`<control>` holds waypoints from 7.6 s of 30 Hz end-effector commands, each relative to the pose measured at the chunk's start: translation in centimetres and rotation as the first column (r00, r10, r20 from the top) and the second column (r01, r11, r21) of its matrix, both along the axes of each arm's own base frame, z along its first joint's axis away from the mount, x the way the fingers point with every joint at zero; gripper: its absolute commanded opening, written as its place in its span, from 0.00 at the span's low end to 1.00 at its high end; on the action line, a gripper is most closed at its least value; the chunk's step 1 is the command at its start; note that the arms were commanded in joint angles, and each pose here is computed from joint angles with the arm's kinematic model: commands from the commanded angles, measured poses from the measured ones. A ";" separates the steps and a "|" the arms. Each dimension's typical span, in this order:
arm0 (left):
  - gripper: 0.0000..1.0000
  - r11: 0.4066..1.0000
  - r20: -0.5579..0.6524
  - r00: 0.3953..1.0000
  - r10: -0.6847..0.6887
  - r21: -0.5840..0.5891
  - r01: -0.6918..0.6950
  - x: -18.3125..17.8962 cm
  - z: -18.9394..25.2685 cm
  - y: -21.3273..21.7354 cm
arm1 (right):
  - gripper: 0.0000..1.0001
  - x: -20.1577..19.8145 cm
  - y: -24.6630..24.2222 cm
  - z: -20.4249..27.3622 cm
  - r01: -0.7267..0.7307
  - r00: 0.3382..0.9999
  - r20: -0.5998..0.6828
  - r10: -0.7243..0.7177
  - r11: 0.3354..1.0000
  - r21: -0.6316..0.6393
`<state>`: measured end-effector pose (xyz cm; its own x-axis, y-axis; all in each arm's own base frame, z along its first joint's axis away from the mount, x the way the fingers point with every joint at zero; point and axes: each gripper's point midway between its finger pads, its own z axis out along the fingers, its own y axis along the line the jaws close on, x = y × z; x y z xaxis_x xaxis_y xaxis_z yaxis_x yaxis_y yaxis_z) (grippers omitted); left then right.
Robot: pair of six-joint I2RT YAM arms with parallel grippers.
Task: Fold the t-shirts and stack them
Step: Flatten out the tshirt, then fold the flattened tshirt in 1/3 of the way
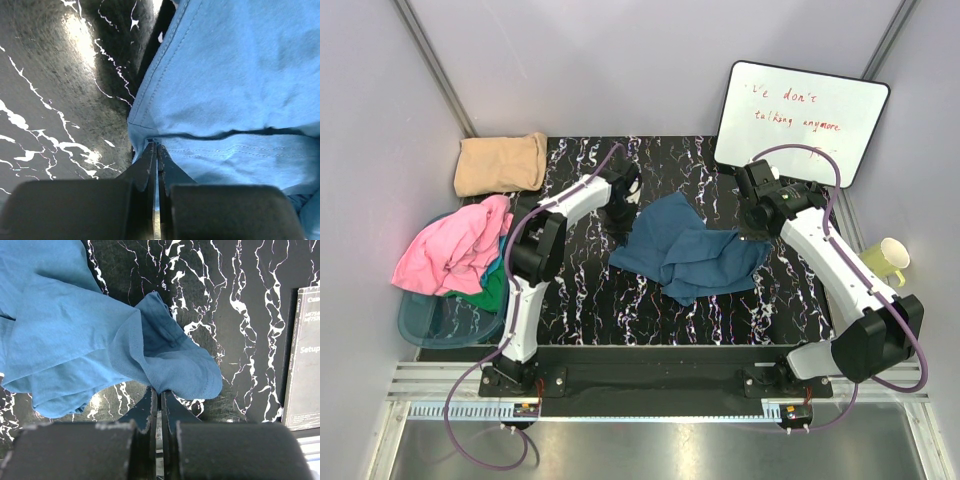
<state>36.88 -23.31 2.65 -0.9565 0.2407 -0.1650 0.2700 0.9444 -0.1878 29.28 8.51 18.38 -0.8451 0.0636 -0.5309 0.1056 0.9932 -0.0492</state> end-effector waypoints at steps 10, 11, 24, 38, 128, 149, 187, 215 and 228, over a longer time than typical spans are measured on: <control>0.00 0.992 0.251 0.963 0.095 0.062 -0.114 2.4 7.9 3.9 | 0.00 1.6 -0.4 3.3 0.028 0.990 0.138 -0.030 1.000 0.013; 0.00 0.989 0.279 0.954 0.113 0.058 -0.134 2.8 9.0 4.4 | 0.00 2.0 -0.3 4.1 0.025 0.987 0.156 -0.028 1.000 0.017; 0.00 0.932 0.642 0.692 0.330 -0.106 -0.346 4.0 25.3 10.4 | 0.00 5.0 -0.2 11.5 -0.033 0.936 0.351 0.037 0.999 -0.018; 0.00 0.858 0.846 0.311 0.432 -0.279 -0.431 -3.5 40.1 17.6 | 0.00 0.5 -2.1 23.8 -0.113 0.772 0.630 0.084 0.994 0.006; 0.00 0.886 0.274 0.861 0.429 0.061 -0.461 -4.0 14.3 13.1 | 0.00 14.8 -2.5 -8.0 0.019 0.998 -0.066 -0.018 1.000 0.015; 0.62 0.954 0.162 0.951 0.263 0.101 -0.281 2.8 7.3 8.1 | 0.35 11.8 -5.3 -14.1 0.092 0.939 -0.315 -0.141 0.982 -0.165; 0.00 0.994 0.087 0.990 0.112 0.000 -0.112 3.1 3.3 1.2 | 1.00 13.7 -5.0 -9.4 0.086 0.975 -0.192 -0.111 0.987 -0.134; 0.98 0.906 0.289 0.896 0.338 0.156 -0.392 10.0 8.9 13.5 | 1.00 19.3 -3.9 -9.8 0.092 0.987 -0.123 -0.104 0.991 -0.100; 0.06 0.898 0.161 0.904 0.395 0.138 -0.417 9.1 5.0 13.7 | 0.68 22.3 -2.8 -14.4 0.092 0.982 -0.159 -0.102 0.993 -0.068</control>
<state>46.01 -8.71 9.32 -0.9394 -0.1135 -0.3236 -0.1270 0.9917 0.0210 49.73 5.20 2.97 -0.9312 0.1127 -0.3467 0.1799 0.9692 -0.1680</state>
